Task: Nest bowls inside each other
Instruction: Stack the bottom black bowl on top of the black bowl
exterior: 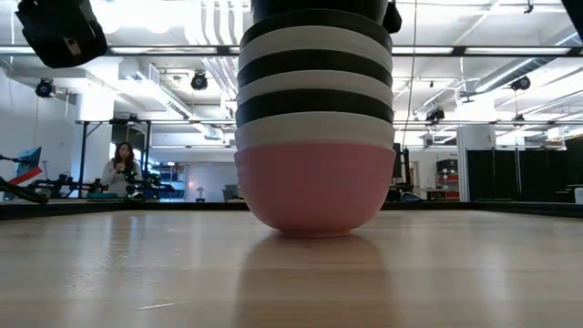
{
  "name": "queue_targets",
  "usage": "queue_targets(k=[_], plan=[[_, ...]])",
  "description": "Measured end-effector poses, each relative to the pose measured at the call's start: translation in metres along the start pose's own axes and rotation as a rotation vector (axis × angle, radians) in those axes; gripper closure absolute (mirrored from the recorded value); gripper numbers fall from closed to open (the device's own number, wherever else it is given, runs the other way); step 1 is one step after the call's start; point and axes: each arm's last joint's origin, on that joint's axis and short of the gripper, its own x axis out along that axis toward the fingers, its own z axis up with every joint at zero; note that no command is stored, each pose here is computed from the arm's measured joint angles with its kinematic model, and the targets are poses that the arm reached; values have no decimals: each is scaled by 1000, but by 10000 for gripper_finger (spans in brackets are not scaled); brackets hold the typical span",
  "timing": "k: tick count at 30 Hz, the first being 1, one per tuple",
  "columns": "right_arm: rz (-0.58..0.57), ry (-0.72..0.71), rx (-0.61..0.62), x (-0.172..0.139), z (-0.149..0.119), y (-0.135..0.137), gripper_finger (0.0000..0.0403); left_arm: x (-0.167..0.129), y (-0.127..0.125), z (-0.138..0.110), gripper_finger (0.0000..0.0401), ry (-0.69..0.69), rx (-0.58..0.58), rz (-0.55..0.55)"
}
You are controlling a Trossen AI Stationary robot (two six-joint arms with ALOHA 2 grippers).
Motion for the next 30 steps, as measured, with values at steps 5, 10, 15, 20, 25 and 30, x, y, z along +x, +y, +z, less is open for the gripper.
queue_targets(k=[5,10,15,20,25,30], plan=[[-11,21,-6,10,3,3,390,0,0,0,221,-8,-1,6],[-14,47,-18,20,5,6,390,0,0,0,221,-8,1,7],[-22,63,-34,28,4,11,390,0,0,0,221,-9,1,7],[-29,74,-44,36,5,15,390,0,0,0,221,-9,2,8],[-29,61,-40,40,5,18,390,0,0,0,221,-8,3,10],[-40,48,-35,39,5,18,390,0,1,0,221,-6,12,14]])
